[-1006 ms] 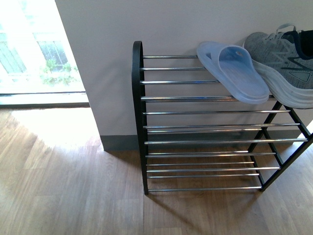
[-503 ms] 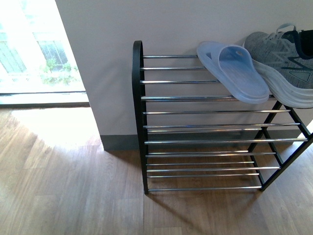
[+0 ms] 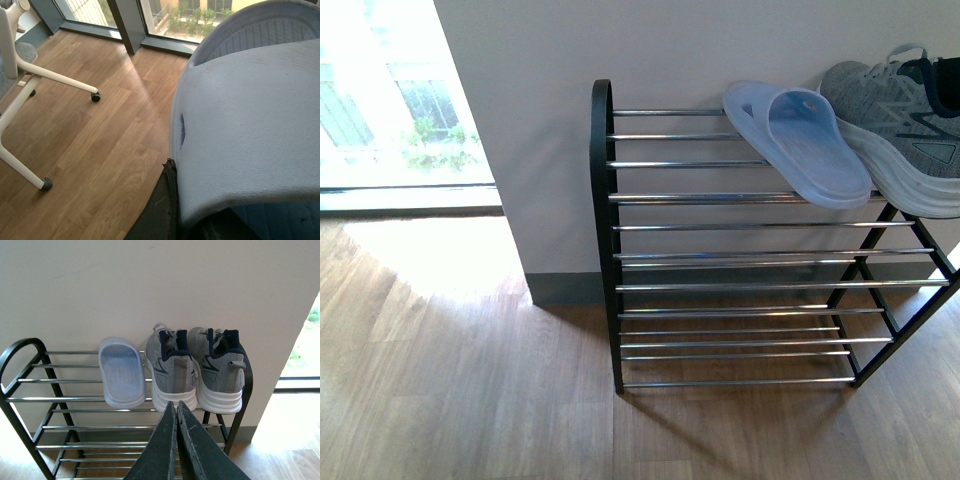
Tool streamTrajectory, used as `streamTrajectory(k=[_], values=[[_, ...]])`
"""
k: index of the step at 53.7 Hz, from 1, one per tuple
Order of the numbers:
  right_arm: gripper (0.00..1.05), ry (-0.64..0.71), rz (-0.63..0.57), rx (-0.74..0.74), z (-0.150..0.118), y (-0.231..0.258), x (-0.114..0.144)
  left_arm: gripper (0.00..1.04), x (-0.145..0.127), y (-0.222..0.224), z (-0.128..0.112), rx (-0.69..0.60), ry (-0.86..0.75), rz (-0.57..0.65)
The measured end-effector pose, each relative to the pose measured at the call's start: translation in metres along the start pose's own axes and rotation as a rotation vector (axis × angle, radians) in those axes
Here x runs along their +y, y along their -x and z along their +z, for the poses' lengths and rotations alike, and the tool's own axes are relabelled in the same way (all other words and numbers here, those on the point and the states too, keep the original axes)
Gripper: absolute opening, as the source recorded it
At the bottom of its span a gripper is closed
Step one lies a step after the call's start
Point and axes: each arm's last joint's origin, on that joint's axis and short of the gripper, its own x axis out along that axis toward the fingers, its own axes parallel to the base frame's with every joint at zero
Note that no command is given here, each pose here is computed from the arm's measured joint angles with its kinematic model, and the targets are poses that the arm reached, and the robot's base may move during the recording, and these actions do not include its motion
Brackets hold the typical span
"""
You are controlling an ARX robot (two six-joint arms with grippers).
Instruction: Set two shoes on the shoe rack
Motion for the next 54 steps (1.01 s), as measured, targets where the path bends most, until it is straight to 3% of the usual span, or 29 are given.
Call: streamTrajectory(k=[54], values=[[0.01,0.0,0.0,0.014,-0.002,0.03,0.0,0.02,0.0,0.0,0.0,0.0,0.0,0.0]])
